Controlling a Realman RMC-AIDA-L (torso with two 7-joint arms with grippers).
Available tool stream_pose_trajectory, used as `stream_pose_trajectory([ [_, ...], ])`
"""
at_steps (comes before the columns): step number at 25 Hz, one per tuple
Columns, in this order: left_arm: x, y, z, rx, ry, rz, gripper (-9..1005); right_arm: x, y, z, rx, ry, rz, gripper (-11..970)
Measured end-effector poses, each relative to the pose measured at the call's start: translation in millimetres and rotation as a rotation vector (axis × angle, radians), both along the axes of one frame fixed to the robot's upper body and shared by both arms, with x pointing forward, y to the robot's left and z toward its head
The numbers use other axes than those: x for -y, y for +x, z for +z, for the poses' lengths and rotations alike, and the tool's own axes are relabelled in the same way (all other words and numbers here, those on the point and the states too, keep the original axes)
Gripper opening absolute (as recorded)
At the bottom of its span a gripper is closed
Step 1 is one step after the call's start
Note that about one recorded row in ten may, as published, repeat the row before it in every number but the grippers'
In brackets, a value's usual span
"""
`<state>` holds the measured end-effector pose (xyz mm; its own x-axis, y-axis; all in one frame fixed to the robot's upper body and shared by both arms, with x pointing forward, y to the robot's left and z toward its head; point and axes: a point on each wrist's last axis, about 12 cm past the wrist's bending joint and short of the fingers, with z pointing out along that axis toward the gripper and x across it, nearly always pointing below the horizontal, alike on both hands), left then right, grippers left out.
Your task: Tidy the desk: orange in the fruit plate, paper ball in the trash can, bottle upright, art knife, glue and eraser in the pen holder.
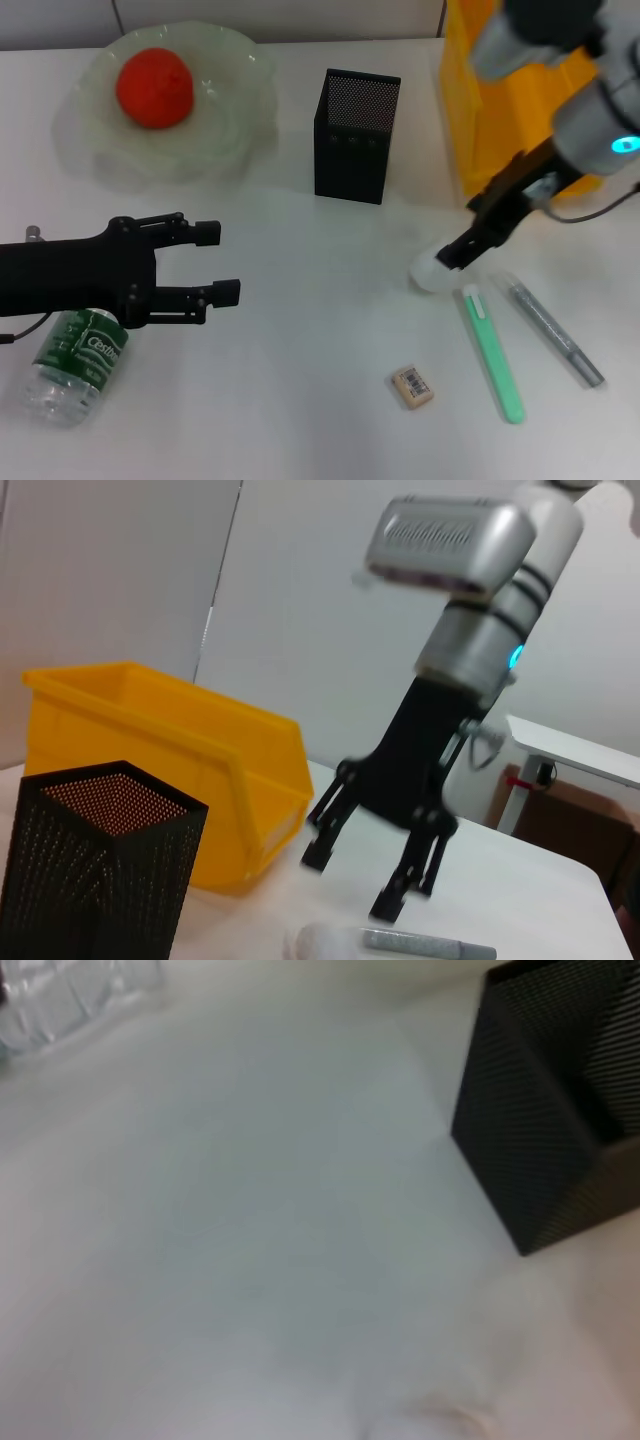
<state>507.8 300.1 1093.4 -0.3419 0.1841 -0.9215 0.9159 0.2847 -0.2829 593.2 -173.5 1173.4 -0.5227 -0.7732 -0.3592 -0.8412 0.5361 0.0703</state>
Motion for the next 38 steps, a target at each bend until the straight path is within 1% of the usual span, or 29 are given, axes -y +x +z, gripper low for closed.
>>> stream_pose_trajectory([
  [2,-0.8,-0.8,-0.6,-0.002,-0.001,0.004,833,-8.1,4.8,-11.9,-0.007,-0.017,0.009,801],
  [3,-1.7,-1.8,-1.2,-0.005,-0.002,0.009,833,-14.4,7.8,-22.7,-0.016,-0.035,0.017,801],
  [4,-1.7,-1.8,-1.2,-0.005,-0.002,0.009,832,-14.4,7.8,-22.7,-0.016,-0.035,0.017,801],
  [8,-3.1,-3.7,-2.6,-0.011,-0.002,0.016,830,-25.6,9.0,-36.1,-0.038,-0.079,0.051,799],
  [13,-4.4,-5.0,-3.4,-0.013,-0.003,0.021,827,-27.9,8.3,-34.8,-0.026,-0.088,0.069,798],
  [17,-5.7,-5.1,-2.9,-0.010,-0.005,0.026,825,-27.1,6.0,-30.0,-0.022,-0.082,0.074,656],
  [18,-6.2,-5.0,-2.5,-0.009,-0.008,0.029,824,-25.2,3.3,-25.2,-0.021,-0.075,0.078,620],
  [19,-6.2,-5.0,-2.5,-0.009,-0.008,0.029,823,-25.2,3.3,-25.2,-0.021,-0.075,0.078,585],
  [22,-7.9,-4.8,-1.7,-0.006,-0.010,0.035,822,-17.5,-1.7,-10.0,0.001,-0.051,0.072,480],
  [23,-9.5,-4.8,-1.0,-0.007,-0.011,0.039,821,-4.9,-5.7,11.8,0.048,-0.011,0.044,445],
  [24,-9.5,-4.8,-1.0,-0.007,-0.011,0.039,820,-4.9,-5.7,11.8,0.048,-0.011,0.044,443],
  [27,-12.8,-4.4,0.4,-0.023,-0.022,0.062,819,21.7,-13.3,48.0,0.160,0.052,-0.030,438],
  [28,-15.3,-2.6,3.1,-0.052,-0.039,0.089,818,43.4,-19.5,67.0,0.247,0.083,-0.103,436],
  [29,-15.3,-2.6,3.1,-0.052,-0.039,0.089,817,43.4,-19.5,67.0,0.247,0.083,-0.103,446],
  [31,-16.9,-0.5,5.5,-0.078,-0.046,0.102,816,64.0,-24.2,79.4,0.326,0.105,-0.182,465],
  [33,-18.5,3.4,9.7,-0.108,-0.050,0.110,815,88.8,-27.6,86.8,0.413,0.145,-0.285,484],
  [34,-18.5,3.4,9.7,-0.108,-0.050,0.110,814,88.8,-27.6,86.8,0.413,0.145,-0.285,493],
  [35,-18.4,5.1,11.4,-0.115,-0.050,0.111,814,94.5,-27.4,87.1,0.437,0.162,-0.307,503],
  [37,-18.0,9.4,16.3,-0.134,-0.046,0.114,813,100.1,-24.7,83.6,0.467,0.195,-0.327,522],
  [38,-17.1,13.8,21.6,-0.154,-0.031,0.117,812,102.9,-20.7,78.9,0.492,0.226,-0.334,531],
])
